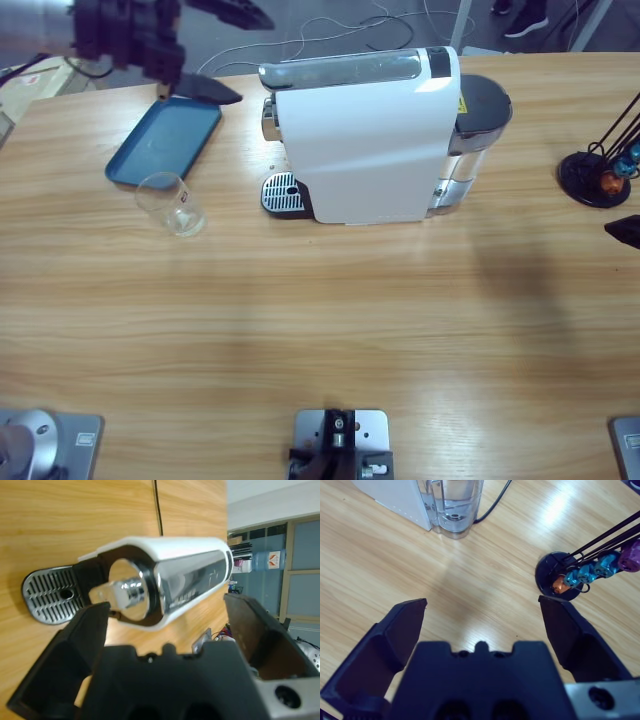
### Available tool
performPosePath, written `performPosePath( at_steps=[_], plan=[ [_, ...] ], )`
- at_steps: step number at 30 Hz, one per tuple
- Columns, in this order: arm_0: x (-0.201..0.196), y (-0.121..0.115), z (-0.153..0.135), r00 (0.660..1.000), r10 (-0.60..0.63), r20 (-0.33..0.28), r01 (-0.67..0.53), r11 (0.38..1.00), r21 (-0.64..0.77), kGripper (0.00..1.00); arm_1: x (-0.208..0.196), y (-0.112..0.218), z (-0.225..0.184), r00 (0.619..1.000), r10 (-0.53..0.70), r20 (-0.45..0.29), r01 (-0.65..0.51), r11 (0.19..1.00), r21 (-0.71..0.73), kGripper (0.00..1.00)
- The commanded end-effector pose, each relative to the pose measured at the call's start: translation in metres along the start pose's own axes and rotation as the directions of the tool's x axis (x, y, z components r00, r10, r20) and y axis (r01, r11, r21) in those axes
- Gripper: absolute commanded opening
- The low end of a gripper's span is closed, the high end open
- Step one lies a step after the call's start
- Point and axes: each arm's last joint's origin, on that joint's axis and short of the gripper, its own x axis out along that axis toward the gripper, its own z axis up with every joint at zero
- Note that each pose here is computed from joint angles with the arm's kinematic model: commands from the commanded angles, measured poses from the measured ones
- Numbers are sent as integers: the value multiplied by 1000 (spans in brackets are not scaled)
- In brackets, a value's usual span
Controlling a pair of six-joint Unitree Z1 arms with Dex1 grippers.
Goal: Pour coffee
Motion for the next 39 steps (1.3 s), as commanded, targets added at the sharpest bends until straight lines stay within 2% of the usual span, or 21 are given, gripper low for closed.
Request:
performPosePath(
  at_steps=[1, 4, 5, 8, 21, 23, 28, 31, 32, 33, 34, 35, 36, 37, 39],
  plan=[
    [36, 17, 10, 998, 5, -59, -7, 999, -37, 483, 6, 0, -1, 1000, -9, -25, 10, 1000, 12, 1000],
    [35, 14, 7, 998, 1, -62, -3, 1000, -29, 67, 7, 1, 0, 999, -10, -31, 10, 1000, 11, 1000],
    [33, 13, 6, 998, 0, -60, -2, 1000, -24, 0, 8, 1, 0, 999, -10, -32, 10, 1000, 11, 1000],
    [26, 11, 3, 999, 1, -47, -1, 1000, -2, 0, 8, 1, 0, 999, -10, -31, 10, 1000, 11, 1000],
    [19, 1, -2, 995, -59, -77, 61, 998, 25, 0, 7, 1, -1, 1000, -9, -28, 10, 1000, 12, 1000],
    [10, -11, -1, 995, -82, -55, 84, 996, 41, 0, 7, 1, -1, 1000, -9, -28, 10, 1000, 12, 1000],
    [-19, -73, 1, 986, -160, 53, 147, 971, 190, 0, 6, 0, -1, 999, -23, -25, 23, 1000, 15, 1000],
    [-30, -96, -5, 982, -144, 118, 104, 950, 295, 0, 6, -2, -1, 998, -54, -26, 55, 998, 19, 1000],
    [-30, -99, -9, 983, -134, 123, 83, 932, 352, 0, 6, -2, -2, 998, -62, -23, 63, 998, 29, 1000],
    [-27, -100, -15, 987, -120, 112, 60, 899, 433, 156, 5, -3, -2, 997, -76, -18, 76, 996, 55, 1000],
    [-25, -99, -24, 991, -74, 111, 3, 840, 542, 387, 4, -6, -1, 996, -89, -8, 89, 992, 92, 1000],
    [-21, -95, -41, 992, 15, 128, -97, 736, 670, 737, 2, -9, 0, 995, -101, 9, 99, 986, 135, 1000],
    [-16, -87, -53, 984, 96, 152, -177, 664, 727, 951, -1, -12, 1, 993, -115, 27, 109, 980, 168, 1000],
    [-12, -77, -64, 971, 166, 174, -240, 623, 744, 991, -3, -17, 4, 990, -133, 42, 122, 973, 197, 1000],
    [-15, -54, -79, 945, 264, 196, -317, 582, 749, 991, -2, -24, 7, 985, -170, 36, 157, 960, 234, 1000]
  ],
)
